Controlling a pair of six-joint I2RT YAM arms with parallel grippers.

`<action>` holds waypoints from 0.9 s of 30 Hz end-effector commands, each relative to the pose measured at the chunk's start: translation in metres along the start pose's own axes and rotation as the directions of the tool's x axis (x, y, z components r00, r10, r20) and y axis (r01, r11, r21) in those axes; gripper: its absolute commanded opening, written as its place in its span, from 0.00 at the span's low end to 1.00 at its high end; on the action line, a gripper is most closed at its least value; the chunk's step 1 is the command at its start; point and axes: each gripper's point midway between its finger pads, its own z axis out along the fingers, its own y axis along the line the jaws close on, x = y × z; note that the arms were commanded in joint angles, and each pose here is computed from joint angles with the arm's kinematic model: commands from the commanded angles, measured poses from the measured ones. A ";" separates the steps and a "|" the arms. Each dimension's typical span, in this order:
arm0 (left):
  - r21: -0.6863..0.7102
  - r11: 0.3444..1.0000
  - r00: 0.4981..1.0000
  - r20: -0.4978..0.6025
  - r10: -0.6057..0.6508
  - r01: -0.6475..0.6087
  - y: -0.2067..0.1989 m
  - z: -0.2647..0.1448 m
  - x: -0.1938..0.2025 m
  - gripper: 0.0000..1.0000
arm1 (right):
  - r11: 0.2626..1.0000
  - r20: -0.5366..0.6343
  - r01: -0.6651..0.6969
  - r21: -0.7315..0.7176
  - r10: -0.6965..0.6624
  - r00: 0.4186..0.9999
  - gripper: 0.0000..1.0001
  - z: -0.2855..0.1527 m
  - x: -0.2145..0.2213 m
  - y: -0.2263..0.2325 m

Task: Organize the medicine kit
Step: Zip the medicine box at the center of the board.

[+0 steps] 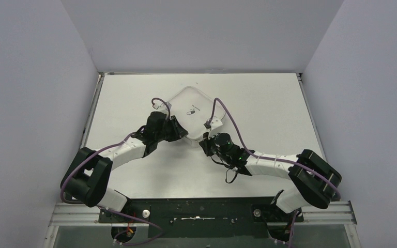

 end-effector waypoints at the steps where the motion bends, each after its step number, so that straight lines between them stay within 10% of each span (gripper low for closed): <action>1: -0.260 0.959 0.993 -0.037 0.109 -0.115 0.074 -0.004 0.011 0.14 | 0.973 -0.001 0.019 0.228 -0.020 1.000 0.00 -0.008 -0.001 -0.075; 21: -0.242 0.960 0.989 -0.058 0.133 -0.144 0.072 -0.003 0.013 0.12 | 0.991 -0.011 0.020 0.136 -0.018 1.000 0.00 0.003 0.000 -0.087; 27: -0.191 0.974 0.992 -0.056 0.111 -0.120 0.059 -0.001 0.014 0.13 | 1.000 0.016 -0.013 0.018 0.012 1.000 0.17 0.007 0.003 -0.069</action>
